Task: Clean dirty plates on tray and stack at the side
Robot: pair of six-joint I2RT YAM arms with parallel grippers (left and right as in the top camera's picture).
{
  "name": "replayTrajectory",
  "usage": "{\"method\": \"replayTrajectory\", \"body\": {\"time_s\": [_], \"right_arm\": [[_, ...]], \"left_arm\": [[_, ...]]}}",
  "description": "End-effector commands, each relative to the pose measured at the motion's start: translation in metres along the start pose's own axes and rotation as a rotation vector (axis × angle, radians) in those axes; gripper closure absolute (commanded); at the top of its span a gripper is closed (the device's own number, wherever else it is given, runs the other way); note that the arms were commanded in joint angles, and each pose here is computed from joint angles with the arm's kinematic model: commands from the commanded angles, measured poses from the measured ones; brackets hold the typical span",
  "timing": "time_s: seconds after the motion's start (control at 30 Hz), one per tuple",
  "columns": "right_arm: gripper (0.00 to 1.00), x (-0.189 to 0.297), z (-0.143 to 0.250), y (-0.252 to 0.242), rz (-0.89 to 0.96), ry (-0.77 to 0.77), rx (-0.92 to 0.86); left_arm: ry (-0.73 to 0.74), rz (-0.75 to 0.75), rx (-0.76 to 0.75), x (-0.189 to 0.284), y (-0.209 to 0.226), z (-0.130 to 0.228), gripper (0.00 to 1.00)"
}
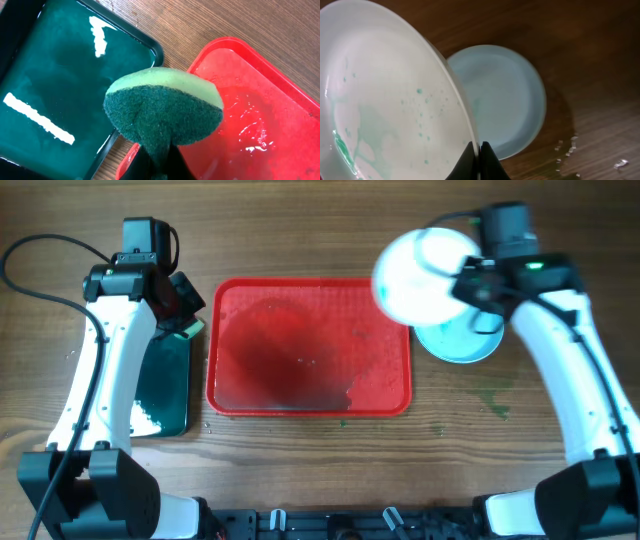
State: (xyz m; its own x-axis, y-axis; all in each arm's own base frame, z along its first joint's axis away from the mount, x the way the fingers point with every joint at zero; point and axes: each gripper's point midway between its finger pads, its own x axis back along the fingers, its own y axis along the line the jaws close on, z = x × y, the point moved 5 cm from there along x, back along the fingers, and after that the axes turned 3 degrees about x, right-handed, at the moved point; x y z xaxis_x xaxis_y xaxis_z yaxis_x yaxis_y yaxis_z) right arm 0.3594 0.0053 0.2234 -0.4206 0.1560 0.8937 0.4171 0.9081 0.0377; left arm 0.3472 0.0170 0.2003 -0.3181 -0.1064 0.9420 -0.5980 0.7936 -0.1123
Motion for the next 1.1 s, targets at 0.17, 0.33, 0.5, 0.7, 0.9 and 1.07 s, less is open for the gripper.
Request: {"method": "replayTrajectory", "body": {"time_s": [0.17, 0.33, 0.5, 0.7, 0.9, 1.07], "right_arm": [[0.96, -0.096, 0.013, -0.073, 0.04, 0.161, -0.103], [0.82, -0.121, 0.047, -0.047, -0.066, 0.342, -0.053], [0.59, -0.102, 0.043, -0.056, 0.047, 0.359, -0.038], [0.58, -0.039, 0.024, 0.038, -0.271, 0.213, 0.205], [0.55, -0.023, 0.061, 0.122, -0.402, 0.165, 0.421], [0.53, -0.014, 0.078, 0.144, -0.438, 0.16, 0.488]], "left_arm": [[-0.018, 0.02, 0.017, 0.002, -0.001, -0.006, 0.96], [-0.019, 0.02, 0.017, 0.002, -0.001, -0.007, 0.96], [-0.014, 0.016, 0.016, 0.002, 0.0, -0.006, 0.96], [0.136, -0.091, 0.064, 0.004, 0.033, 0.016, 0.96], [0.195, -0.211, 0.215, -0.033, 0.097, 0.023, 0.96], [0.132, -0.186, 0.195, -0.086, 0.127, 0.031, 0.92]]}}
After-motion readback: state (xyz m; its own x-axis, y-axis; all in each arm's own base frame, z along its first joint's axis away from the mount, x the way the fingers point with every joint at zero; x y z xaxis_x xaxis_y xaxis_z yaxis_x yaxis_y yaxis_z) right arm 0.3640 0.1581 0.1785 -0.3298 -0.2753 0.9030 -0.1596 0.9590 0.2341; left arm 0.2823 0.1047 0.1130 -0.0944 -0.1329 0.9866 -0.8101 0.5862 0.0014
